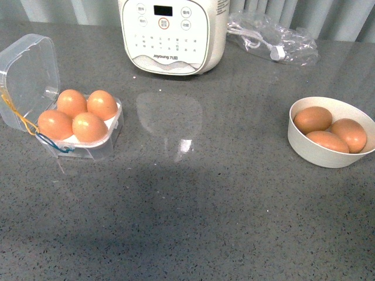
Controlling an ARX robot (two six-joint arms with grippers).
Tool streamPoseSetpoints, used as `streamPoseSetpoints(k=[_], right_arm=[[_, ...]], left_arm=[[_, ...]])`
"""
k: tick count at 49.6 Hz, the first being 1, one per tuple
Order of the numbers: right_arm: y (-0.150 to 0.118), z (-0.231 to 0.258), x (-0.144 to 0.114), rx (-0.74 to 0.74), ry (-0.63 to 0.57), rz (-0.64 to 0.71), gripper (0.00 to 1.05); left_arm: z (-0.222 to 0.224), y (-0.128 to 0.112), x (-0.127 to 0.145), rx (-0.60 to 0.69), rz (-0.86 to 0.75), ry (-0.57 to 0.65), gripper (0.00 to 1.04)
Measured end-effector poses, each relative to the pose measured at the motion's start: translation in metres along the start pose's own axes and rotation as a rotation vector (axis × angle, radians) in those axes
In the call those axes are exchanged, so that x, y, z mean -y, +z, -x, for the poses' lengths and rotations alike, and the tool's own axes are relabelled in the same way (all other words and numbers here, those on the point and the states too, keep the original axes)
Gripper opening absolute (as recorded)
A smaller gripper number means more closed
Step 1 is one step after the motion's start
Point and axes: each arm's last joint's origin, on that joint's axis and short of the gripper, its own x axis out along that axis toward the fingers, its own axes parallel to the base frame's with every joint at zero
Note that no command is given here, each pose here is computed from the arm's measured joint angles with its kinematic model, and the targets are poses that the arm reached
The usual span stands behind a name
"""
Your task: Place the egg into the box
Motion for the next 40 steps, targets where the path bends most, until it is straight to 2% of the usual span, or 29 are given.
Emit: streamPoseSetpoints(k=[1, 11, 27, 40], right_arm=[[0.000, 0.003, 0.003, 0.002, -0.001, 0.000, 0.03], [-0.005, 0.029, 0.021, 0.006, -0.010, -0.005, 0.03], [-0.020, 0.058, 0.036, -0.004, -0.013, -0.005, 0.03], [-0.019, 0.076, 0.048, 0.003, 0.011, -0.007, 0.03]], left_arm=[[0.000, 0.000, 0.000, 0.000, 0.000, 0.000, 0.98], [0.000, 0.000, 0.000, 0.000, 0.000, 0.000, 0.98], [0.000, 0.000, 0.000, 0.000, 0.000, 0.000, 0.98], [0.000, 0.000, 0.000, 0.000, 0.000, 0.000, 0.98]])
